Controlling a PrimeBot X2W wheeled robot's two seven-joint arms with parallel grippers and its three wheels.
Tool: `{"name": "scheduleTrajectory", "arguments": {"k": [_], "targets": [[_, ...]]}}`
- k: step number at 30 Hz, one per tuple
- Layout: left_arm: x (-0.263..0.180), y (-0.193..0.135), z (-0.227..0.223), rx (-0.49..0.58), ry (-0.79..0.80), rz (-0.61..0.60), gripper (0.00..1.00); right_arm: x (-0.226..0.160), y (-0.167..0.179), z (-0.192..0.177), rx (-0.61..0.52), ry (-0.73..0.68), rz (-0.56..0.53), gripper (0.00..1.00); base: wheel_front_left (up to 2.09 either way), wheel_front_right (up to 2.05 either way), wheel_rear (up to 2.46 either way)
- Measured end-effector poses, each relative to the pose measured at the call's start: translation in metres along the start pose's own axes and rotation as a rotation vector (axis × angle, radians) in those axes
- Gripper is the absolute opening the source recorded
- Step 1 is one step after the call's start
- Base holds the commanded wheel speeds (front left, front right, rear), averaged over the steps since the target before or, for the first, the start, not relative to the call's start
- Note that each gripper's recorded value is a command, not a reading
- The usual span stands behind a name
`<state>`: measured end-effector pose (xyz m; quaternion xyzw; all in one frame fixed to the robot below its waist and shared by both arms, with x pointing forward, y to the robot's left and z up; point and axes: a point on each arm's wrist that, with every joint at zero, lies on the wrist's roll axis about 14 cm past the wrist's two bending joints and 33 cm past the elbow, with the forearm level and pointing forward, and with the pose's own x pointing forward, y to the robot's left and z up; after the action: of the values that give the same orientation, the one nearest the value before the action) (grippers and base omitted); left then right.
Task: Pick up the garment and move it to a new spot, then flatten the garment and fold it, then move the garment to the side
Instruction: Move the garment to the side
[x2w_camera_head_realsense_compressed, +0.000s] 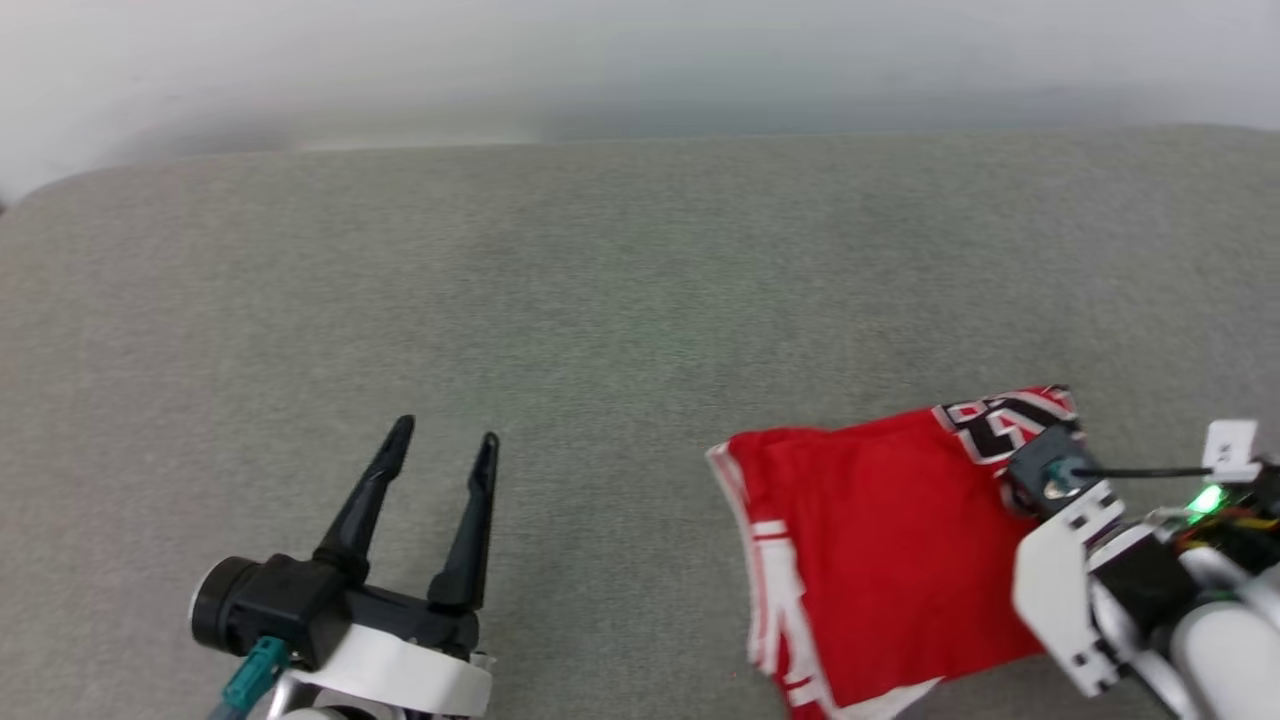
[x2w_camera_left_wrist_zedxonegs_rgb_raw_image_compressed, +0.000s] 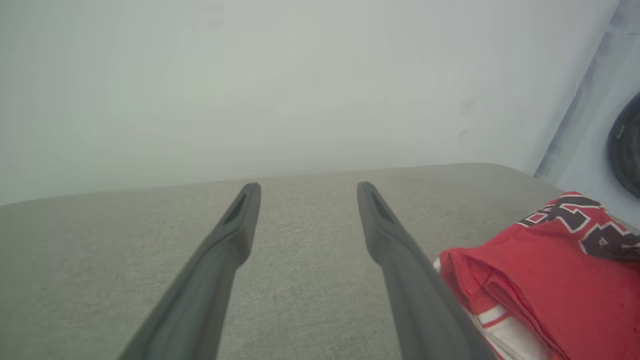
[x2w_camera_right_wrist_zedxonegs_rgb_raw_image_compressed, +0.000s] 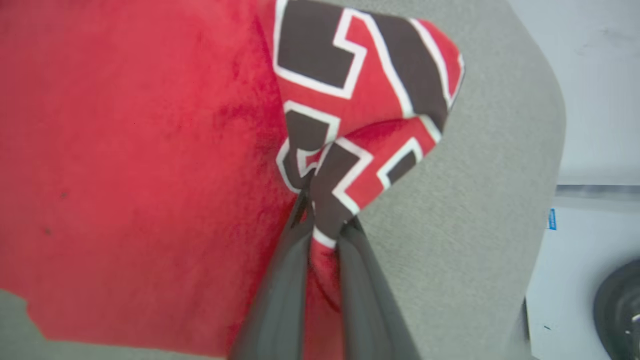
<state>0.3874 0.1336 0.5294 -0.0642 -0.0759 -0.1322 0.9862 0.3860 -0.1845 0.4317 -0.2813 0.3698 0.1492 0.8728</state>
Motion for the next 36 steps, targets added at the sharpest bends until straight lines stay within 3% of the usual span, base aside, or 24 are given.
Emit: {"name": "scheduleTrajectory", "arguments": {"k": [4, 10, 20, 30, 36], "targets": [[0.016, -0.029, -0.008, -0.03, 0.007, -0.096, 1.0, -0.013, -0.046, -0.018, -0.089, 0.059, -0.106, 0.0, 0.0, 0.0, 0.0], [0.037, -0.058, -0.025, -0.068, 0.029, -0.199, 1.0, -0.021, -0.101, -0.045, -0.137, 0.153, -0.212, 0.0, 0.0, 0.0, 0.0], [0.078, -0.088, -0.065, -0.102, 0.062, -0.358, 1.0, -0.018, -0.197, -0.108, -0.074, 0.307, -0.398, 0.0, 0.0, 0.0, 0.0], [0.098, -0.089, -0.115, -0.122, 0.114, -0.424, 1.0, -0.003, -0.249, -0.179, -0.012, 0.461, -0.516, 0.0, 0.0, 0.0, 0.0], [0.099, -0.083, -0.124, -0.12, 0.127, -0.419, 1.0, 0.003, -0.263, -0.189, 0.009, 0.465, -0.563, 0.0, 0.0, 0.0, 0.0]]}}
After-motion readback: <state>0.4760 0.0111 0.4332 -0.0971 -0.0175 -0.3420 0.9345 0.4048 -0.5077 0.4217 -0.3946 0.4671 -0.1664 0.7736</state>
